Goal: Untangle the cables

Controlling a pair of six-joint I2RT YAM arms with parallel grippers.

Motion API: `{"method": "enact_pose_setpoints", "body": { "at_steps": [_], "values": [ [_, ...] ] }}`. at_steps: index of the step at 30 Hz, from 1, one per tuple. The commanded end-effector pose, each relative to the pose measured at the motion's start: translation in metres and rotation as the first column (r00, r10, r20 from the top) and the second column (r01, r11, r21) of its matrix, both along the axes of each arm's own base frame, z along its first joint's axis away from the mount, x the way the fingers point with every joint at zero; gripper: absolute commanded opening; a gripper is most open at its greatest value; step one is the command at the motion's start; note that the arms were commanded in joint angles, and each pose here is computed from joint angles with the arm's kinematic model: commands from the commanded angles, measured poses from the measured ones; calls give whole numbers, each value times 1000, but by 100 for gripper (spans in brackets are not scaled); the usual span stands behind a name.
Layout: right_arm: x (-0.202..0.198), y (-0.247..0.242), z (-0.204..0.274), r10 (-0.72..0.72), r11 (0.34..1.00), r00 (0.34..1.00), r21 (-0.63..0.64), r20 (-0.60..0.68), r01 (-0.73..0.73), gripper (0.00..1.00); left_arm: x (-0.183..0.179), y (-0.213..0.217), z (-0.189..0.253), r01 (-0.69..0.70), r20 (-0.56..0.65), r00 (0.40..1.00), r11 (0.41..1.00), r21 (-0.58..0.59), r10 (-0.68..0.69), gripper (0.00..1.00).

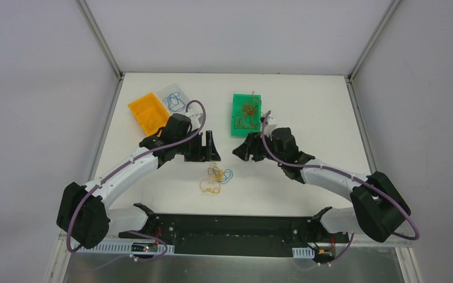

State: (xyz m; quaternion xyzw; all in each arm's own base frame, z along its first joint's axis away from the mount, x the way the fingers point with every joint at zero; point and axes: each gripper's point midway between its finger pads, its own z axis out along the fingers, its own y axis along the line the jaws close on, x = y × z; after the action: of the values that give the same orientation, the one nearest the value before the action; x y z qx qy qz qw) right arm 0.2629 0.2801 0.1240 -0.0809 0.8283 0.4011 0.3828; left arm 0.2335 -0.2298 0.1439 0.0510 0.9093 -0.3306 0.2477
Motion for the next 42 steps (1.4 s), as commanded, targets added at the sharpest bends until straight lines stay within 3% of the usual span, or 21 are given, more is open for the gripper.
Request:
{"method": "enact_pose_setpoints", "body": {
  "at_steps": [1,6,11,14,21,33,35,39,41,42],
  "values": [
    [-9,30,9,125,992,992,-18,19,-125,68,-13,12,-15,20,-15,1000,998,65,-19,74],
    [-32,34,-18,175,982,982,-63,-75,-180,64,-28,29,-41,12,-125,992,982,190,12,74],
    [-41,27,-41,133,986,977,-77,-169,-148,60,-37,32,-60,15,-177,984,973,230,27,69],
    [-46,30,-54,97,989,963,-84,-250,-122,54,-36,28,-64,24,-180,984,976,217,15,67],
    [-60,32,-75,6,989,943,-138,-334,-55,55,-36,13,-74,49,-201,979,988,145,-19,60],
    [-48,50,-93,-81,968,944,-250,-320,-1,52,-20,13,-83,12,-158,987,986,169,15,45],
    [-48,54,-95,-76,965,944,-263,-320,-11,44,-17,14,-85,2,-154,988,984,181,27,36],
    [-46,55,-91,-83,966,949,-260,-305,0,9,-13,18,-89,-19,-143,988,979,205,49,17],
    [-42,50,-87,-110,963,956,-266,-272,35,0,-11,21,-90,-33,-132,989,975,221,63,8],
    [-41,47,-84,-117,963,959,-267,-258,45,0,-10,22,-91,-39,-128,989,973,226,69,3]
  ]
}}
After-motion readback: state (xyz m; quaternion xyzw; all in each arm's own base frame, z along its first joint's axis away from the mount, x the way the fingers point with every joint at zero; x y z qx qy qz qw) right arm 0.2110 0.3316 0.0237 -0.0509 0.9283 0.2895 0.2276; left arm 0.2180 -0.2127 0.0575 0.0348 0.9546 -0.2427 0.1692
